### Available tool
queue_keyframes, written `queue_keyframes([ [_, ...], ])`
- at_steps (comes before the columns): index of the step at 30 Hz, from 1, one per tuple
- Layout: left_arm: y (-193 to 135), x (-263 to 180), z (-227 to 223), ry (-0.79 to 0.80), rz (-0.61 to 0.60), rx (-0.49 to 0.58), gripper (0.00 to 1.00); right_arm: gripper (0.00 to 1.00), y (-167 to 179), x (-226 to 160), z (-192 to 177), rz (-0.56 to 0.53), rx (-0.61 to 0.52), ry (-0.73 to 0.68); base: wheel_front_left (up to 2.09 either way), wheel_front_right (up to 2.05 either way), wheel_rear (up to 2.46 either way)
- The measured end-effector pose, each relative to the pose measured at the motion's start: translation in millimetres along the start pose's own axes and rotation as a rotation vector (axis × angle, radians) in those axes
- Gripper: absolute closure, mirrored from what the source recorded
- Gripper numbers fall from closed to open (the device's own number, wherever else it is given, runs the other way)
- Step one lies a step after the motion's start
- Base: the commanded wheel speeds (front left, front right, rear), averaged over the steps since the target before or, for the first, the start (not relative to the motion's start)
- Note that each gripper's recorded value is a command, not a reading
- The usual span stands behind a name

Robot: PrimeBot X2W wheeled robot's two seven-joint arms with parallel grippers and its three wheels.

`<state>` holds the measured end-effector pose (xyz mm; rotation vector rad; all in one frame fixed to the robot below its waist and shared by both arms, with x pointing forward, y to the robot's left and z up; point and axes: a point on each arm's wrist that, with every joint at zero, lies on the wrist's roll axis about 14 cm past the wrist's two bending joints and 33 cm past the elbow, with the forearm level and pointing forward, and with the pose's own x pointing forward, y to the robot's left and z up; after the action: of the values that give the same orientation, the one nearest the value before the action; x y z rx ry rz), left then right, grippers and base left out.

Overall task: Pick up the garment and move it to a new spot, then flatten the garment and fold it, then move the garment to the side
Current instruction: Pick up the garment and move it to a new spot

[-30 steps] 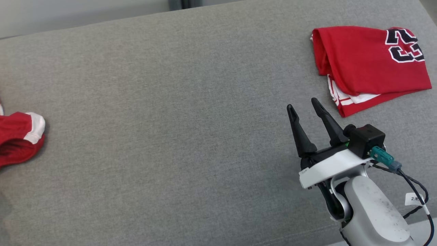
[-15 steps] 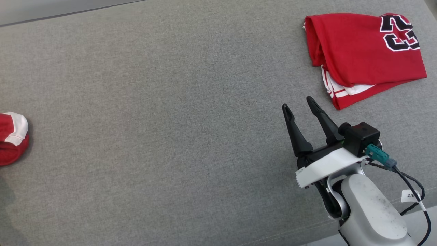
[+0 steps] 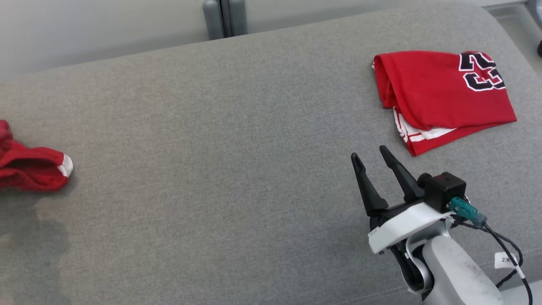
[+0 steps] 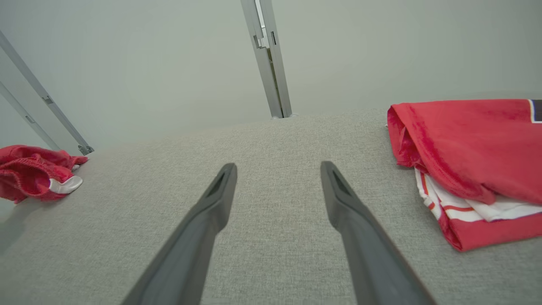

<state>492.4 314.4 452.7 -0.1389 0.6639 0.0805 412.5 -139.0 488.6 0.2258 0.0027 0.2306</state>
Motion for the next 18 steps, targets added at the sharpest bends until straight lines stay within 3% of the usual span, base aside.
queue_keyframes([
  [10, -103, -68, 66, -0.239, -0.254, 0.285, 1.0, 0.0, 12, -22, 20, 0.017, 0.008, -0.053, 0.0, 0.0, 0.0],
  [18, -202, -133, 100, -0.44, -0.524, 0.368, 1.0, 0.0, 14, -34, 31, 0.014, 0.006, -0.087, 0.0, 0.0, 0.0],
])
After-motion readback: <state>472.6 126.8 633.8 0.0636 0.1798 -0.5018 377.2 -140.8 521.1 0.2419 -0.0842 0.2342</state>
